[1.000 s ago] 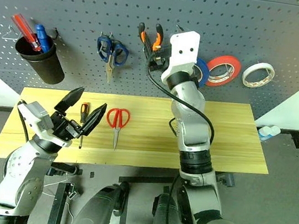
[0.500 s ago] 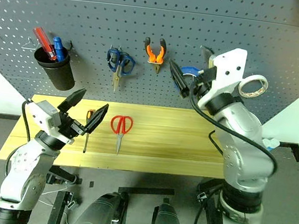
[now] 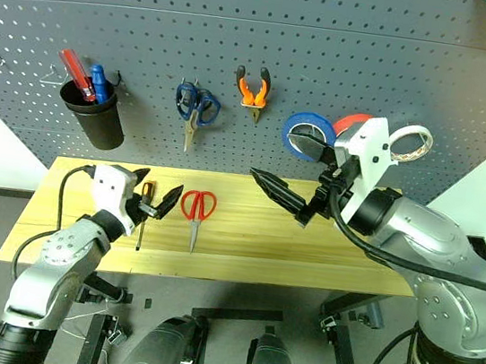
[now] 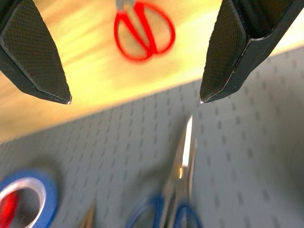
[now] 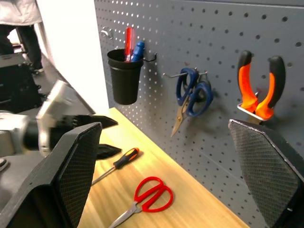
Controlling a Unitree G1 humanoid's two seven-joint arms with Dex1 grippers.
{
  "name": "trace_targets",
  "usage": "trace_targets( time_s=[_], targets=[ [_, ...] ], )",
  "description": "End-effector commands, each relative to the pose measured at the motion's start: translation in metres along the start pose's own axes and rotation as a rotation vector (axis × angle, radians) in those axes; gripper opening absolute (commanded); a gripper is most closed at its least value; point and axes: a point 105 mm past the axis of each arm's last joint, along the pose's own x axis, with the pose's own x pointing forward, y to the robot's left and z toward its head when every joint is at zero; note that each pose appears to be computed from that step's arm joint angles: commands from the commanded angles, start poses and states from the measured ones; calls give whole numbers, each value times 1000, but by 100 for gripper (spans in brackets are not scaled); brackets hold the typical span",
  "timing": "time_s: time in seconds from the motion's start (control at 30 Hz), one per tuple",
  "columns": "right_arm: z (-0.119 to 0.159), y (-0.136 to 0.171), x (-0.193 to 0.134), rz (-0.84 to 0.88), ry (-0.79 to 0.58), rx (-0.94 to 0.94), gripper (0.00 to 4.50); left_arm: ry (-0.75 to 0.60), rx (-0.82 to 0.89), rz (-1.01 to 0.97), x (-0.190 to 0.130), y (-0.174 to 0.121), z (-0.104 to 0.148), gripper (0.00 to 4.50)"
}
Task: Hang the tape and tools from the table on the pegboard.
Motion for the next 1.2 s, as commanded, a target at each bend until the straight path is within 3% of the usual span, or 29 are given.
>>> trace_targets(
  time_s=[0.03,0.23,0.43,0.67,1.2],
  targets=[
    [6,8,-1,11,-20,-35,449,70,-80,30,12,-2,-15,450],
    [4,10,2,-16,-26,-25,449,336,-48,193,35,2,-73,450],
    [3,11,3,-31,-28,-19,449,461,-88,272,49,-17,-97,450],
    [4,11,5,-42,-34,-15,449,501,-120,283,66,-41,-99,450],
    [2,9,0,-91,-19,-7,449,599,-161,356,63,-33,-118,450]
  ],
)
